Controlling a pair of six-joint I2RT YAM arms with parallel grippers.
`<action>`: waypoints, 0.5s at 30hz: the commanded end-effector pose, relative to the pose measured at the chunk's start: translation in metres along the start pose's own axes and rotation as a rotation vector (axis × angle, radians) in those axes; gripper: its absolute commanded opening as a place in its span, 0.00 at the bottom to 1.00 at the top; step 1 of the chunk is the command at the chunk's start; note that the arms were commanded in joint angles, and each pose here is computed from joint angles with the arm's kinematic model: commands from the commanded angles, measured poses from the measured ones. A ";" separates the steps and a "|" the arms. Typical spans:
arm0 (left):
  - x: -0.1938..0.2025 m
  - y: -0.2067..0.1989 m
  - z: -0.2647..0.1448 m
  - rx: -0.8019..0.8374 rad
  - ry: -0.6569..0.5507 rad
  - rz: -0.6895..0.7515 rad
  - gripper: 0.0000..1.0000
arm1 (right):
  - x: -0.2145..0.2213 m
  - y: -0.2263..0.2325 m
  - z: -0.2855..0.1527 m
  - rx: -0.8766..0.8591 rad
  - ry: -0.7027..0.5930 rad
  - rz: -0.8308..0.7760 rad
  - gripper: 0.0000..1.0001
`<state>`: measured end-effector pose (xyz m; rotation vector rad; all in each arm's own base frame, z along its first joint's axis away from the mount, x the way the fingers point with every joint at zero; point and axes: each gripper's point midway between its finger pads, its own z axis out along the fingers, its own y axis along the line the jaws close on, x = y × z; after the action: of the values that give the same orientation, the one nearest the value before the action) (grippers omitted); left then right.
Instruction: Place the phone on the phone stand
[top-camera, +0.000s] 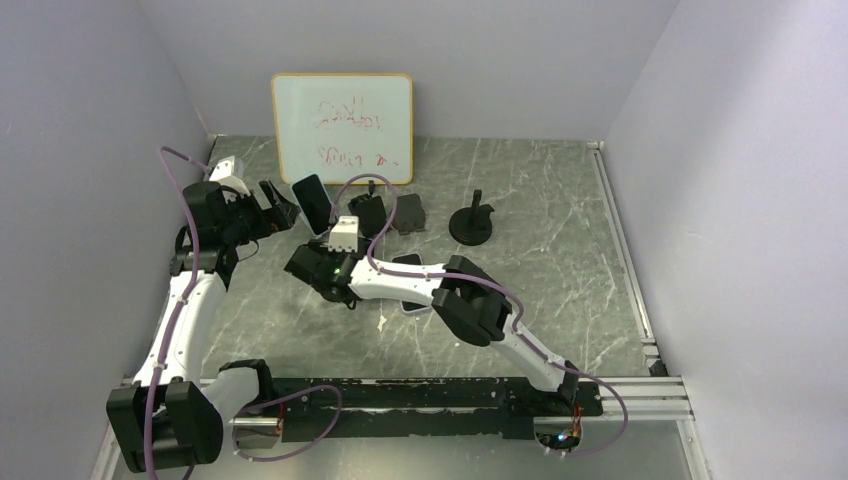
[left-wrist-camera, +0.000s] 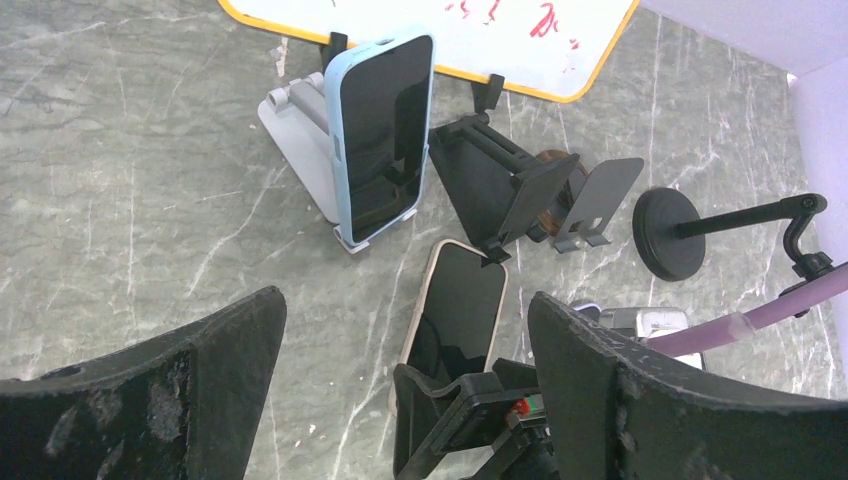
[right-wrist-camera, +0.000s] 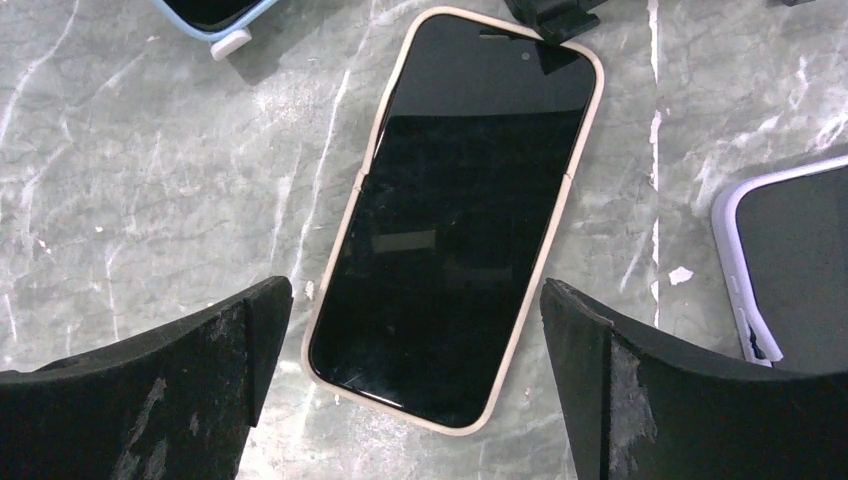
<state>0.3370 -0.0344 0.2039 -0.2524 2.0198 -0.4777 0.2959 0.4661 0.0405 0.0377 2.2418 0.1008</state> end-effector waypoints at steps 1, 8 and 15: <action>-0.011 -0.010 -0.003 0.042 -0.037 0.030 0.95 | -0.007 0.007 0.005 -0.007 -0.046 0.037 1.00; -0.010 -0.009 -0.003 0.031 -0.037 0.032 0.96 | 0.007 0.001 0.016 0.063 -0.018 -0.007 1.00; -0.006 -0.007 -0.002 0.027 -0.029 0.040 0.96 | 0.019 -0.009 0.021 0.103 0.000 -0.032 1.00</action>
<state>0.3368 -0.0359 0.2037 -0.2364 2.0214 -0.4745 0.3018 0.4746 0.0319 0.0387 2.2367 0.0666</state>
